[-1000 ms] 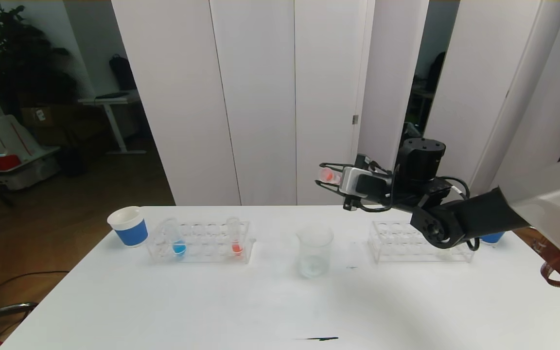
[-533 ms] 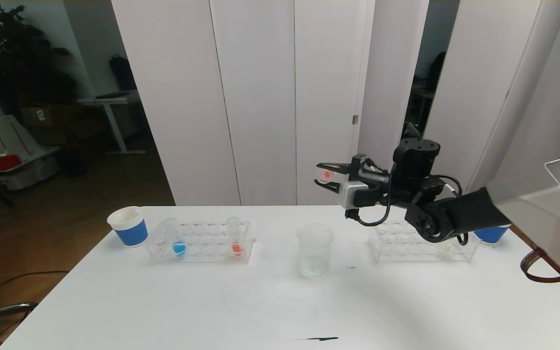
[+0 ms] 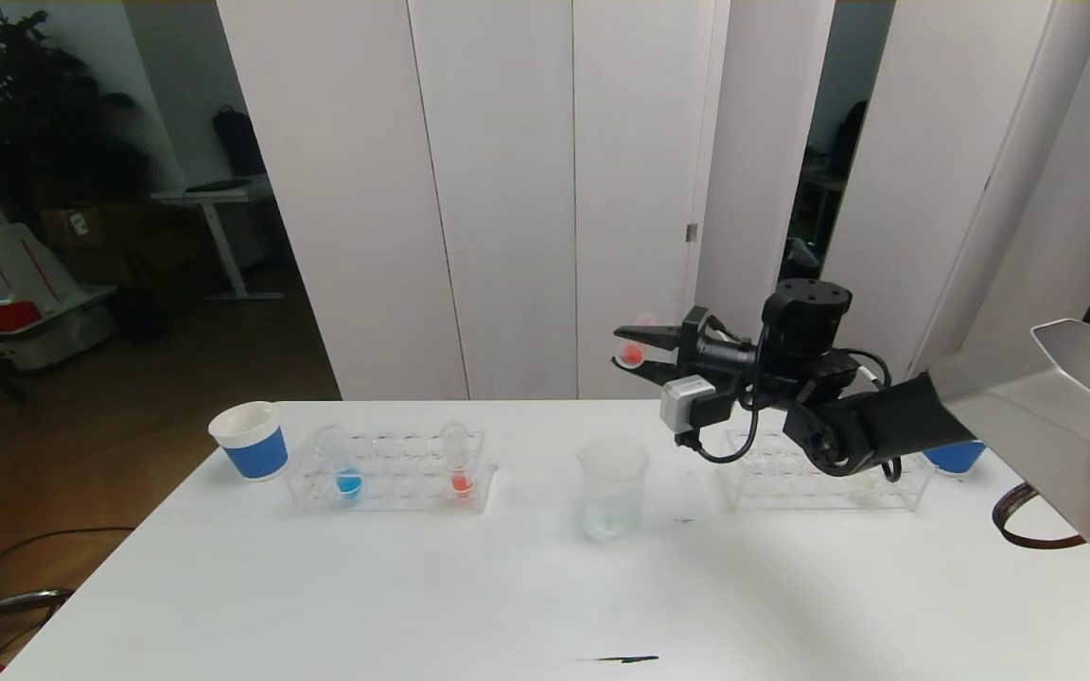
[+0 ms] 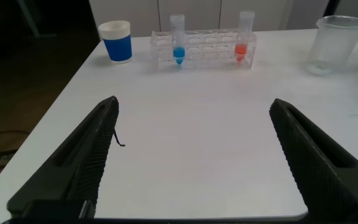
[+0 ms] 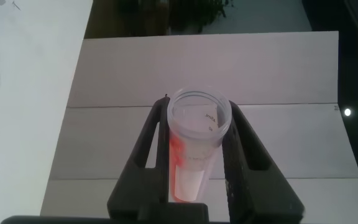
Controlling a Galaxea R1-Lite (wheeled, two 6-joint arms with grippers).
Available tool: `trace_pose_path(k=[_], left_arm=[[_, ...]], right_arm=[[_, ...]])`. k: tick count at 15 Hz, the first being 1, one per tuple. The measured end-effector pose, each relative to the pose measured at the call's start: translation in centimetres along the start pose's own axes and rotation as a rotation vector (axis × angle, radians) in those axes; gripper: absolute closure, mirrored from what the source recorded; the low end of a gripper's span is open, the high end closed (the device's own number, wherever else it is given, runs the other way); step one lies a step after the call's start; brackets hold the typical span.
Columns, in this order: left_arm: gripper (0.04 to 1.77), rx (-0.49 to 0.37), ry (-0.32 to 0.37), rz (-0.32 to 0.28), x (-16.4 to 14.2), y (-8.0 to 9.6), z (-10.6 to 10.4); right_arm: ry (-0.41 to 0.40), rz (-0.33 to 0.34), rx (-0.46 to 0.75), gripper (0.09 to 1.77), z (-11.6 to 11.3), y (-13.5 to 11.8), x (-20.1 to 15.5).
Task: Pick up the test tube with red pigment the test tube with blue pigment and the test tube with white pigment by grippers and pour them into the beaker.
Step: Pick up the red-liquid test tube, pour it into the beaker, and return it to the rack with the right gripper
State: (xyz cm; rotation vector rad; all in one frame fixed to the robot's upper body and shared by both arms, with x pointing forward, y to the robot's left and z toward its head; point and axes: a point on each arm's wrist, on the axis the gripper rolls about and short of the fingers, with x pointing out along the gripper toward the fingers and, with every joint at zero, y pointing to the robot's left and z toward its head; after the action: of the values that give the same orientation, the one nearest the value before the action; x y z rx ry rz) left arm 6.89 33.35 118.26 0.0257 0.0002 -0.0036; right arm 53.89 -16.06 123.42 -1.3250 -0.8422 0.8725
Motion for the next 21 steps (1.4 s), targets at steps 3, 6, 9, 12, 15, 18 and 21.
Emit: trace_pose_path(k=[3, 6, 9, 12, 15, 18, 21], left_arm=[[0.07, 0.0, 0.0, 0.0, 0.0, 0.0, 0.0], [0.07, 0.0, 0.0, 0.0, 0.0, 0.0, 0.0], [0.07, 0.0, 0.0, 0.0, 0.0, 0.0, 0.0], [0.07, 0.0, 0.0, 0.0, 0.0, 0.0, 0.0], [0.07, 0.0, 0.0, 0.0, 0.0, 0.0, 0.0], [0.07, 0.0, 0.0, 0.0, 0.0, 0.0, 0.0], [0.07, 0.0, 0.0, 0.0, 0.0, 0.0, 0.0]], right_arm=[[0.002, -0.004, -0.054, 1.29, -0.3, 0.1, 0.1], [0.002, -0.012, -0.079, 1.29, -0.7, 0.2, 0.5], [-0.002, -0.014, -0.092, 1.29, -0.7, 0.5, 0.9], [-0.007, -0.021, -0.139, 1.29, -0.8, 0.4, 1.2], [-0.021, -0.025, -0.172, 1.29, -0.9, 0.4, 1.2], [-0.043, -0.036, -0.225, 1.29, -1.0, 0.2, 1.5], [-0.081, -0.045, -0.273, 1.29, -1.0, -0.1, 1.8]])
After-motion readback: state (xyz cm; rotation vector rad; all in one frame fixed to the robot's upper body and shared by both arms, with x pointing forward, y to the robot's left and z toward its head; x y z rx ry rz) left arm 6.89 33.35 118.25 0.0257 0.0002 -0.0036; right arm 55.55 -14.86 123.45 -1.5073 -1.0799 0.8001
